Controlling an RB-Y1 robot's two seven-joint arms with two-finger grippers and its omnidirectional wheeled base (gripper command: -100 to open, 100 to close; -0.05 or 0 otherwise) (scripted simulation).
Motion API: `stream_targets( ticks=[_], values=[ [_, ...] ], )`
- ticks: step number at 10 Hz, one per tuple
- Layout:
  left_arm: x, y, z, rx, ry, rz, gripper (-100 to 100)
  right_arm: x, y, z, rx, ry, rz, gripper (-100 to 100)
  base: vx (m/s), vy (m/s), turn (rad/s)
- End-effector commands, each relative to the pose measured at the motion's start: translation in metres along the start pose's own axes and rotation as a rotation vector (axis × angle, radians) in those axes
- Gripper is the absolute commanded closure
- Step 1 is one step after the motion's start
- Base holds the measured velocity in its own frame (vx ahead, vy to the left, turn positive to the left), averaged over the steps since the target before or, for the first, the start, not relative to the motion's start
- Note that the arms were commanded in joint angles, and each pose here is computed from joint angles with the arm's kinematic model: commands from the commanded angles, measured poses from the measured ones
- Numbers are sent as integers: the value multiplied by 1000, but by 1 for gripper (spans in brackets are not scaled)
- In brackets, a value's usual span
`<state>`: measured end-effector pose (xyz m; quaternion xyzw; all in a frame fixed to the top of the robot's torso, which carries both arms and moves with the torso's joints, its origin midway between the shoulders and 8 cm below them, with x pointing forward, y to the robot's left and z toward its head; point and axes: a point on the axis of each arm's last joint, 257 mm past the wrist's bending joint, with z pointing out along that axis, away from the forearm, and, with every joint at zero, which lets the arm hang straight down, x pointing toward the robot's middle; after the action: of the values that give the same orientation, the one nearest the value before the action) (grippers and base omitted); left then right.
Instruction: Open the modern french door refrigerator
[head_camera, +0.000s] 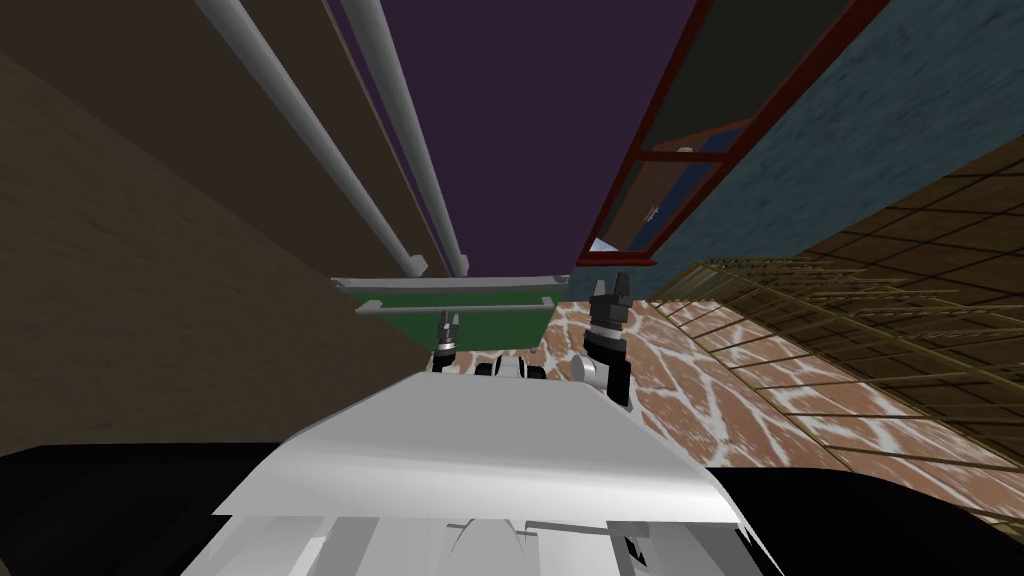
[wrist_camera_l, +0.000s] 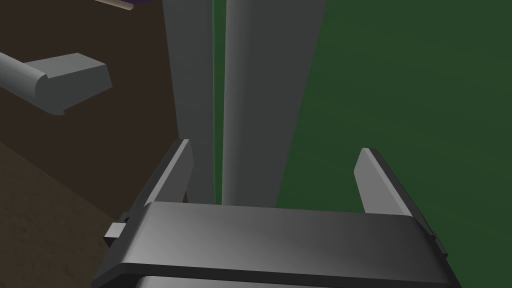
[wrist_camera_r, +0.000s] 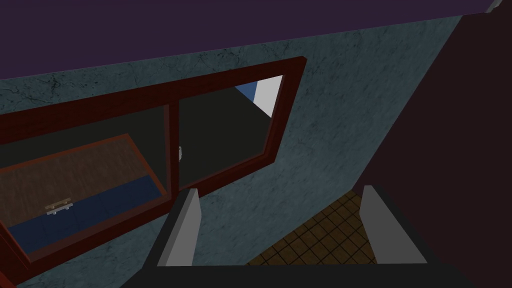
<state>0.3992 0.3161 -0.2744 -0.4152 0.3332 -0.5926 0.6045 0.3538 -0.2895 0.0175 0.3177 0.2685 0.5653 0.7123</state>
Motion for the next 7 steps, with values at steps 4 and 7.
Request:
stream_targets(
  ticks=[4, 7],
  values=[
    [0, 0, 8, -2, 1, 0, 100, 0, 0, 0, 0, 0, 0, 0, -7, -4, 1],
    [1, -4, 1, 11, 0, 3, 100, 0, 0, 0, 0, 0, 0, 0, 11, 12, -6]
  ],
)
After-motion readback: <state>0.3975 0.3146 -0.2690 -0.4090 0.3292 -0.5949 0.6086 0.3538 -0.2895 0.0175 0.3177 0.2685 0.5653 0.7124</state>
